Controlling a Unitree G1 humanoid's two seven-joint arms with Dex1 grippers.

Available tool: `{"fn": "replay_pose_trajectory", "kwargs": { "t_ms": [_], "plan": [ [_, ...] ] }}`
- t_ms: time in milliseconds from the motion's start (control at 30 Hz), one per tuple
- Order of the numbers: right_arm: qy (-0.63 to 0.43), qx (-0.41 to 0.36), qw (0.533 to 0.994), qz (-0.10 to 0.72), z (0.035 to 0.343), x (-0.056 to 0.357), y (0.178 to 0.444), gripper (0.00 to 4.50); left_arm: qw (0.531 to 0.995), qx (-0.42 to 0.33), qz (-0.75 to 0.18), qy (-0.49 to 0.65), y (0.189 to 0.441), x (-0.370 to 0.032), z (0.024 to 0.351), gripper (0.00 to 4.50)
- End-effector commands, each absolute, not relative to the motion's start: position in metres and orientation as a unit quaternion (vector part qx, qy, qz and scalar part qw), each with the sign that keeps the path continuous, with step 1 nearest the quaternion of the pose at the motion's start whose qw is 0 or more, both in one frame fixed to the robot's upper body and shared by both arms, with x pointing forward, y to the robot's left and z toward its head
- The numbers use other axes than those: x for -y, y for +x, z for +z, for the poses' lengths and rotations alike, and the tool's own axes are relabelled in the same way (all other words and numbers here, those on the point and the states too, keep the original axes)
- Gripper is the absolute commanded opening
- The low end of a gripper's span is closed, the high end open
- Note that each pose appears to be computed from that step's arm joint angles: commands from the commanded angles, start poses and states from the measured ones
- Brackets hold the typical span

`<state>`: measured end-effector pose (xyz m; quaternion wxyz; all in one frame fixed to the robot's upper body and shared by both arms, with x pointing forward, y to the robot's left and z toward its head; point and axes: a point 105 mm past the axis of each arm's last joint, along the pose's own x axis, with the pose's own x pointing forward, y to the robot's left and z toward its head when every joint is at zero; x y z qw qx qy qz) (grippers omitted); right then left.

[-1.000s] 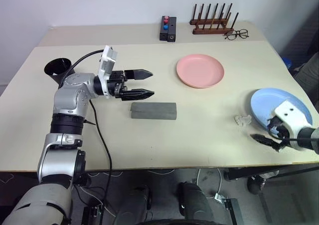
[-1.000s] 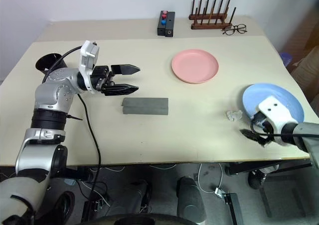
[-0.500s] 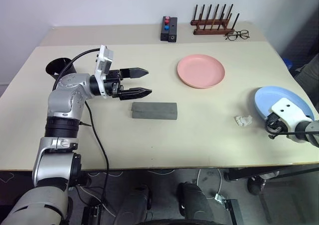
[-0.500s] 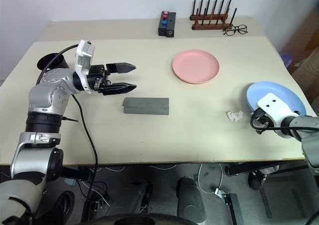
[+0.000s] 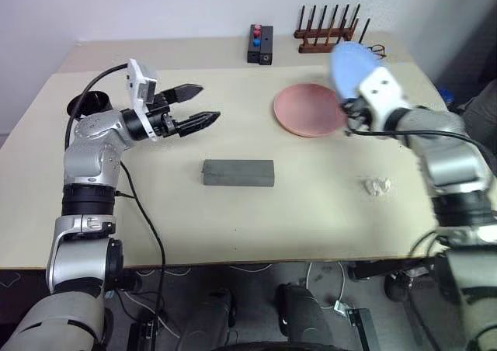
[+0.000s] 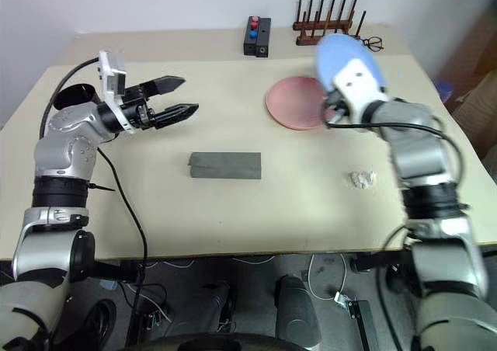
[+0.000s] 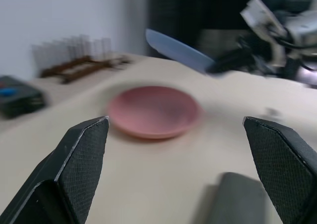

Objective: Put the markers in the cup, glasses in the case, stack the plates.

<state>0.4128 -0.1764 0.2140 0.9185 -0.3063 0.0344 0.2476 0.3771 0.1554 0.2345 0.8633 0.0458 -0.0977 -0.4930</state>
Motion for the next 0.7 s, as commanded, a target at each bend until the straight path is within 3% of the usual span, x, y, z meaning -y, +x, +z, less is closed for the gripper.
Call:
{"fn": "replay_pose_trajectory", "kwargs": {
  "t_ms": [33,233,333,567,700],
  "plan": [
    [-0.326,-0.014,0.909,0.258,0.218,0.162,0.425,0.04,0.870,0.127,-0.473,0.059,0.372,-0.161,0.245,4.50],
    [-0.342,-0.049,0.885,0.310,0.187,0.149,0.430,0.04,0.874,0.122,-0.467,0.061,0.361,-0.165,0.241,4.50],
    [-0.338,-0.049,0.889,0.305,0.186,0.150,0.434,1.01,0.877,0.119,-0.462,0.061,0.357,-0.168,0.240,4.50],
    [-0.233,0.005,0.931,0.282,0.229,0.154,0.439,4.44,0.877,0.115,-0.463,0.056,0.357,-0.167,0.238,4.50],
    [-0.152,-0.021,0.949,0.277,0.240,0.186,0.423,4.44,0.852,0.107,-0.511,0.029,0.346,-0.155,0.238,4.50]
  ]
}}
